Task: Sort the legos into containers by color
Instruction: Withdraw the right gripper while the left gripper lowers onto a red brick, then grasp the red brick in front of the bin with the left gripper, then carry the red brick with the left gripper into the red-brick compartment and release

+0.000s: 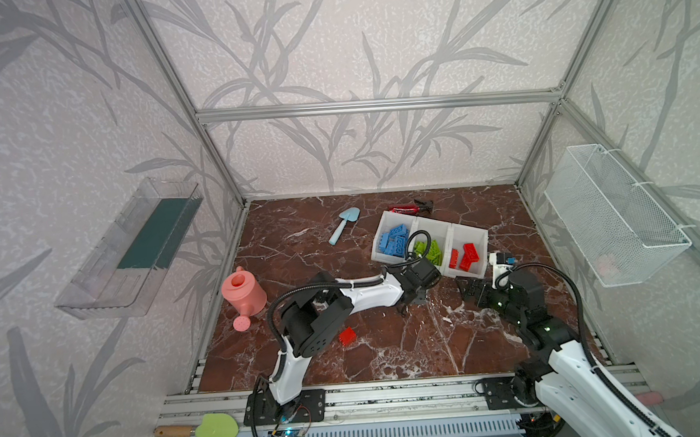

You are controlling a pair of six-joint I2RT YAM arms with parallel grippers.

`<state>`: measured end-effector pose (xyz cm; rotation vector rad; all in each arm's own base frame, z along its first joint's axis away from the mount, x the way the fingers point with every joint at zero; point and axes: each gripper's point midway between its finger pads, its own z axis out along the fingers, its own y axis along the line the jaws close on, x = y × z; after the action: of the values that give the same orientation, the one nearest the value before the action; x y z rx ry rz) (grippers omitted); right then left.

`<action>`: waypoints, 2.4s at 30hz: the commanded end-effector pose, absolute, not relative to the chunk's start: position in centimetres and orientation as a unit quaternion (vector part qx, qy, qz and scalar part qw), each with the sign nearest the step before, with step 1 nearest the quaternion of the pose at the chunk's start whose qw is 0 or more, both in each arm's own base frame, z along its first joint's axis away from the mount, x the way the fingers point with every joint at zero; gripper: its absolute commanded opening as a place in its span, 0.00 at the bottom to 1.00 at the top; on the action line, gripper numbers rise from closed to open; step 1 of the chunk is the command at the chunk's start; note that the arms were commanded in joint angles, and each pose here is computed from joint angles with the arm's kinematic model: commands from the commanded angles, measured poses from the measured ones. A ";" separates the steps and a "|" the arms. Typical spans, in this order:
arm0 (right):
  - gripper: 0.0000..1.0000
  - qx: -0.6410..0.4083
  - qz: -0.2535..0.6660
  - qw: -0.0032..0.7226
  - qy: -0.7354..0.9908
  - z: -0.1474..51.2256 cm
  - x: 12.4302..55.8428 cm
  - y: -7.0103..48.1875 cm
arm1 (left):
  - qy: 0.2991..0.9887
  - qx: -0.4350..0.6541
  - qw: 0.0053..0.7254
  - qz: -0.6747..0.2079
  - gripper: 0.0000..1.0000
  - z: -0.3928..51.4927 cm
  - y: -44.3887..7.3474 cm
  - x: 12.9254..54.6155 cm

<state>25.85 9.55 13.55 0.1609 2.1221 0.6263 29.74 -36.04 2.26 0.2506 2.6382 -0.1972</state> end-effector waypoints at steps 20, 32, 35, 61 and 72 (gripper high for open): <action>0.97 0.072 0.273 0.454 0.845 14.5 24.7 9.5 | 0.942 0.144 0.288 -0.094 0.31 8.3 -35.2 27.6; 0.97 0.099 0.266 0.465 0.839 14.1 21.9 8.0 | 0.910 0.212 0.319 -0.160 0.31 14.6 -39.2 27.4; 0.96 0.105 0.271 0.472 0.833 14.2 21.3 7.7 | 0.901 0.232 0.324 -0.173 0.31 15.4 -41.1 28.0; 0.96 0.098 0.354 0.385 0.847 8.9 20.1 11.2 | 0.874 0.298 0.300 -0.238 0.29 13.3 -53.1 36.4; 0.95 0.077 0.359 0.372 0.852 8.6 20.0 12.2 | 0.882 0.291 0.286 -0.237 0.43 12.0 -53.4 37.7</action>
<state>20.09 11.79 8.82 0.2367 2.1826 0.9135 37.66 -53.48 11.26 0.7581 2.3609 -0.6291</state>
